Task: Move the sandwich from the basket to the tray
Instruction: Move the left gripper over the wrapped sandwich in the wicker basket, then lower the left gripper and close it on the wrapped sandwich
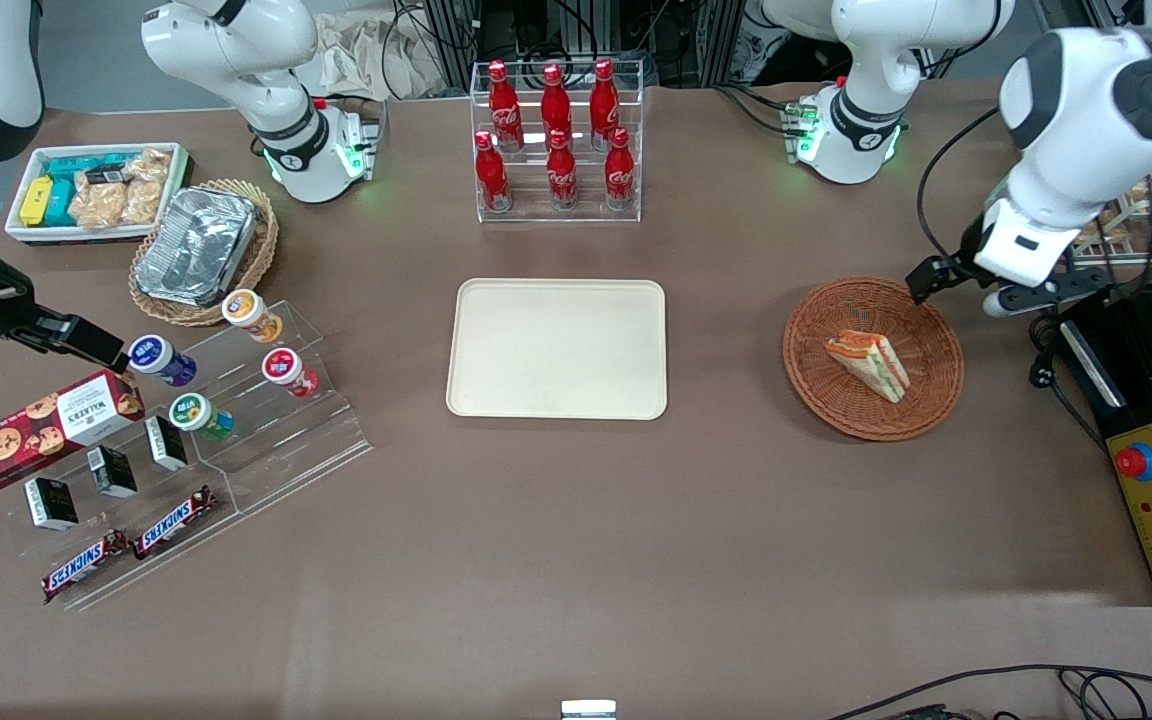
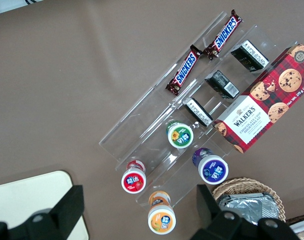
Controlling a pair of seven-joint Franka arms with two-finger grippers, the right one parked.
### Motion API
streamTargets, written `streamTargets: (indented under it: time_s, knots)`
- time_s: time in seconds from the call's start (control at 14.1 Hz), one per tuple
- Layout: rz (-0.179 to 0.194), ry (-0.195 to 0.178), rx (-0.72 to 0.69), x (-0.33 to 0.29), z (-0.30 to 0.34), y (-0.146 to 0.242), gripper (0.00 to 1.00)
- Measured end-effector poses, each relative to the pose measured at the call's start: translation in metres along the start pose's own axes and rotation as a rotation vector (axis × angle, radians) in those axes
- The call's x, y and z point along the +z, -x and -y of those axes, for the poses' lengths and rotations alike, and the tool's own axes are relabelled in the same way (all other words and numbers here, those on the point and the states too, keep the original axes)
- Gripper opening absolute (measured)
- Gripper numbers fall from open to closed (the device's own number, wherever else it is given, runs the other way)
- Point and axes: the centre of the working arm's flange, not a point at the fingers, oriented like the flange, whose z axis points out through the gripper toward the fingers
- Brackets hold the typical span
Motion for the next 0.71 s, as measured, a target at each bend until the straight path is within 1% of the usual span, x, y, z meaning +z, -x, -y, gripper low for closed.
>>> streamTargets:
  time_s: [0.07, 0.21, 0.28, 0.35, 0.57, 0.71]
  knots:
    - [-0.003, 0.001, -0.035, 0.014, 0.002, 0.004, 1.00]
    - [-0.028, 0.013, -0.119, 0.045, 0.004, 0.011, 1.00]
    - [-0.031, 0.015, -0.162, 0.061, 0.004, 0.014, 1.00]
    - [-0.033, 0.017, -0.198, 0.073, 0.002, 0.014, 1.00]
    - [-0.065, 0.040, -0.308, 0.097, -0.012, 0.005, 1.00]
    - [-0.063, 0.044, -0.357, 0.110, -0.022, 0.004, 1.00]
